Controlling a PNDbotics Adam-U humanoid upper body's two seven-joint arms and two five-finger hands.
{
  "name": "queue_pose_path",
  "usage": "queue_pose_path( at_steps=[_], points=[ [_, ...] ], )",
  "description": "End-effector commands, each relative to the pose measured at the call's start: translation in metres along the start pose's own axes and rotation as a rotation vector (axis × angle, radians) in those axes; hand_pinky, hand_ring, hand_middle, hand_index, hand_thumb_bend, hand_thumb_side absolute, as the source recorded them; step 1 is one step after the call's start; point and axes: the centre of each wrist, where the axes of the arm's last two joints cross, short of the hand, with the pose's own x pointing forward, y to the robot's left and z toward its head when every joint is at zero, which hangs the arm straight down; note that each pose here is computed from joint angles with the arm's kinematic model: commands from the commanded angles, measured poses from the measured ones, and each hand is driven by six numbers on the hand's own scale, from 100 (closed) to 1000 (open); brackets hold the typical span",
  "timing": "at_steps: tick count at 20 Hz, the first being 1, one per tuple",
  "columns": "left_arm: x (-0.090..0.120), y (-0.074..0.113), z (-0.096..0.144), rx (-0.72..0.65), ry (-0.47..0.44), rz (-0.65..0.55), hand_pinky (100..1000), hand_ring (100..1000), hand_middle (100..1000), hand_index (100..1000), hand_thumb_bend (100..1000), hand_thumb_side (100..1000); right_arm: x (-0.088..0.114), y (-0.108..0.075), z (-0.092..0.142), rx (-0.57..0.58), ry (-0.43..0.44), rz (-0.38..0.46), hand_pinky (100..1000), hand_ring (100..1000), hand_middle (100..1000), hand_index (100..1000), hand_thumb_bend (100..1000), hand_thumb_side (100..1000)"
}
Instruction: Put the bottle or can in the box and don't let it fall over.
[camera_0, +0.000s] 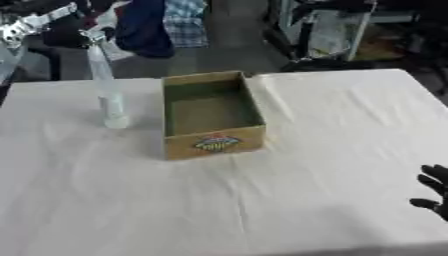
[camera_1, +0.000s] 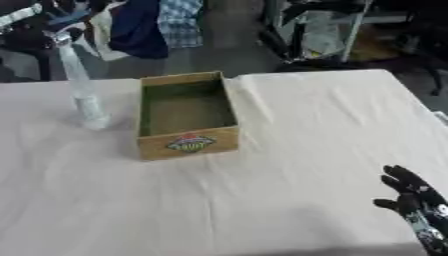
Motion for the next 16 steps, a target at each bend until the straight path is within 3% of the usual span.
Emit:
queue_pose_path(
  at_steps=[1,16],
  points=[
    [-0.003,0.016,0.004,0.035,0.019,-0.038,864,884,882,977,272,825,0.004,-0.004,-0.002,0.000,-0.013,0.015,794,1000,974,1000,100,620],
    [-0.004,-0.011,-0.004,0.041,0.075,-0.007,848,856,851,959,176,830,0.006,-0.003,-0.008,0.003,-0.030,0.010,794,1000,974,1000,100,634]
  ],
)
